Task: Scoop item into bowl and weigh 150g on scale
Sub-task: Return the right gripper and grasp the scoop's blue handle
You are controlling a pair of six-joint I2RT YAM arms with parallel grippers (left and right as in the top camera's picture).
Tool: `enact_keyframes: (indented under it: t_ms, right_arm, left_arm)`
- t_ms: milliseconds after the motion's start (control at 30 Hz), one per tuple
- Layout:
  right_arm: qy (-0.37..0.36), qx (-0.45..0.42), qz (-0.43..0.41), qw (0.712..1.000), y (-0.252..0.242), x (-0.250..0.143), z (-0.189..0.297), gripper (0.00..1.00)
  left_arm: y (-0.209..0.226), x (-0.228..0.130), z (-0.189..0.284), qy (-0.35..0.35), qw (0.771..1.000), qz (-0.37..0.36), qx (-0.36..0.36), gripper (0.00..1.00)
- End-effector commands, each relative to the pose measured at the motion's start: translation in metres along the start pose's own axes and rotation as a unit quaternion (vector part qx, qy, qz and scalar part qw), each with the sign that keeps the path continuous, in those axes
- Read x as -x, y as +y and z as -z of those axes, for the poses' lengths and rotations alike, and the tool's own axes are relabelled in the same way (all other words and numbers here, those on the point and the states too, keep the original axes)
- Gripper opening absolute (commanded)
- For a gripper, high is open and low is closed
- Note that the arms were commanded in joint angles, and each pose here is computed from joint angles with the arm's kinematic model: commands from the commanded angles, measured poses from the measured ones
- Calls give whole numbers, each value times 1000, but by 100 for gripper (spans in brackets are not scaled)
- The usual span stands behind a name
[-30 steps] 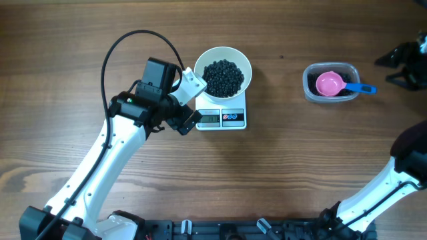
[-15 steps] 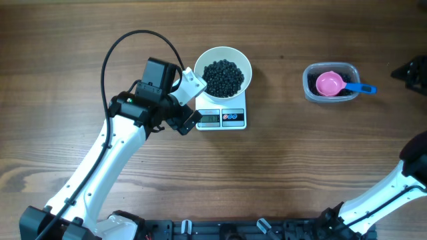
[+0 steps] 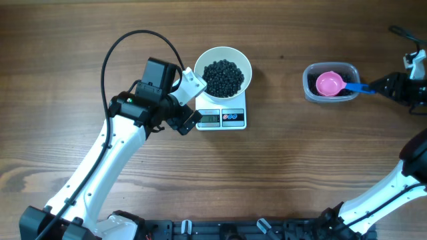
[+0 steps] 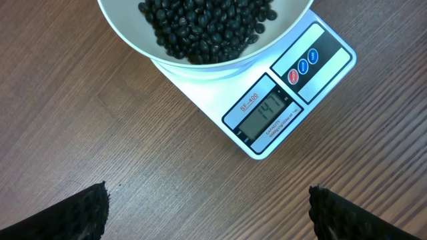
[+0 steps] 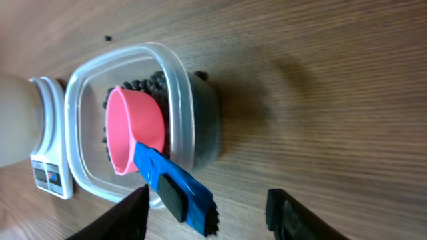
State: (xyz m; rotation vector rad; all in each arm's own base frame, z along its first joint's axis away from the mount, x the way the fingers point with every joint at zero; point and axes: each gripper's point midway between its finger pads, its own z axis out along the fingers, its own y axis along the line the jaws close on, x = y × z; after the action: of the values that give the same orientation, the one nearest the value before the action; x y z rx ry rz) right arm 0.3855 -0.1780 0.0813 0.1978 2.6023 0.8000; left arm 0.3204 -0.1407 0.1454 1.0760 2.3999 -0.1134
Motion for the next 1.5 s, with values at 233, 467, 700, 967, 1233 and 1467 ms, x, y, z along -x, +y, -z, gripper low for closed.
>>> enact_keyframes:
  t_ms: [233, 467, 700, 967, 1233, 1467]
  right_arm:
    - [-26, 83, -37, 995, 5, 4, -26, 47]
    - [-25, 120, -60, 991, 7, 0, -37, 37]
    - [-12, 135, -93, 986, 14, -5, -36, 36]
    - [3, 138, -150, 979, 17, -9, -35, 27]
    - [9, 139, -189, 972, 17, -9, -35, 11]
    - [17, 144, -200, 969, 22, -12, -32, 4]
  left_arm:
    - [-1, 0, 2, -5, 1000, -8, -5, 100]
    - [-1, 0, 2, -5, 1000, -8, -5, 100]
    - [-1, 0, 2, -5, 1000, -8, -5, 100]
    - [-1, 0, 2, -5, 1000, -8, -5, 100]
    - [-1, 0, 2, -5, 1000, -8, -5, 100]
    - [-1, 0, 2, -5, 1000, -8, -5, 100]
